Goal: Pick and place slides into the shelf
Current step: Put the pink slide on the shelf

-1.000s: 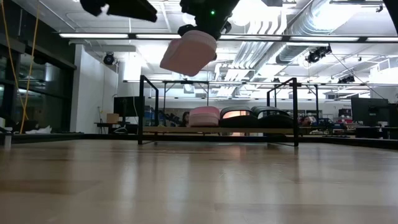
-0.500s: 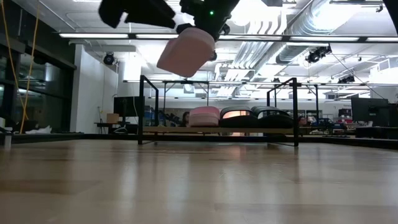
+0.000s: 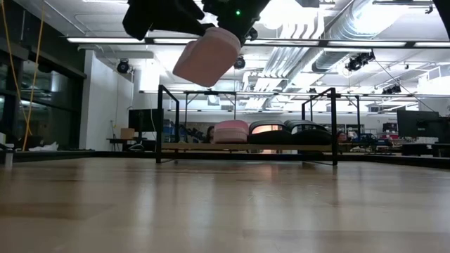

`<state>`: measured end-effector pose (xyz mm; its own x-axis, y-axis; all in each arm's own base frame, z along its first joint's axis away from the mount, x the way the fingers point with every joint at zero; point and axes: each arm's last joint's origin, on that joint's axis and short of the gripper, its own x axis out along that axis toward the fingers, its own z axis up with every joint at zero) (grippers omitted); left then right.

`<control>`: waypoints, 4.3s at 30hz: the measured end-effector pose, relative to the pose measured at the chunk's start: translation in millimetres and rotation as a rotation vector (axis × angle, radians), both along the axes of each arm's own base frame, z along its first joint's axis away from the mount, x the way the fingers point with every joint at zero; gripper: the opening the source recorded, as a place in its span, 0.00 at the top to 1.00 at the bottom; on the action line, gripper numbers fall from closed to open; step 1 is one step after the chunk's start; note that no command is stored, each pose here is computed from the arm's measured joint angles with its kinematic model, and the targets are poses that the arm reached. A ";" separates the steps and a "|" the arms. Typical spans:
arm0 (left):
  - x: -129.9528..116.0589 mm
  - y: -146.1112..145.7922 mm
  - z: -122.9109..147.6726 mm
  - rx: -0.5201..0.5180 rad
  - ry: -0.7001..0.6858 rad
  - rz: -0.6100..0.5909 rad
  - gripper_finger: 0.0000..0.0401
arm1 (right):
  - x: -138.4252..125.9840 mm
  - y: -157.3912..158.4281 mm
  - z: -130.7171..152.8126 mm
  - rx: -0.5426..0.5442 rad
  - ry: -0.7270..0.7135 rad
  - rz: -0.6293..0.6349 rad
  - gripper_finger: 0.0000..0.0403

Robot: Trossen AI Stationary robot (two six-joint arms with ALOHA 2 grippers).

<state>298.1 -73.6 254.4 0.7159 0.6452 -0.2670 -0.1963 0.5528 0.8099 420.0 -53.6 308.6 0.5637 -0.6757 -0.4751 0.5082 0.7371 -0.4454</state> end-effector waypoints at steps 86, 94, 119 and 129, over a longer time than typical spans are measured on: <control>3.9 13.7 -6.7 -0.003 0.100 -0.060 0.44 | 4.7 16.5 -3.2 0.095 0.051 0.287 1.00; 8.0 14.7 -13.4 0.019 0.127 -0.053 0.44 | 9.2 25.8 19.9 0.098 -0.027 0.346 1.00; 11.3 14.6 -5.6 0.027 0.040 -0.021 0.55 | 8.5 32.5 21.7 0.136 -0.038 0.340 1.00; 12.4 8.7 -3.7 -0.016 0.001 -0.074 0.73 | 8.0 32.4 21.0 0.139 -0.032 0.333 1.00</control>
<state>310.5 -64.9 250.7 0.7610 0.5864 -0.2776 -0.1541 0.5789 0.8007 428.0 -21.2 329.6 0.7584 -0.3822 -0.5280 0.2419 0.9172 -0.3165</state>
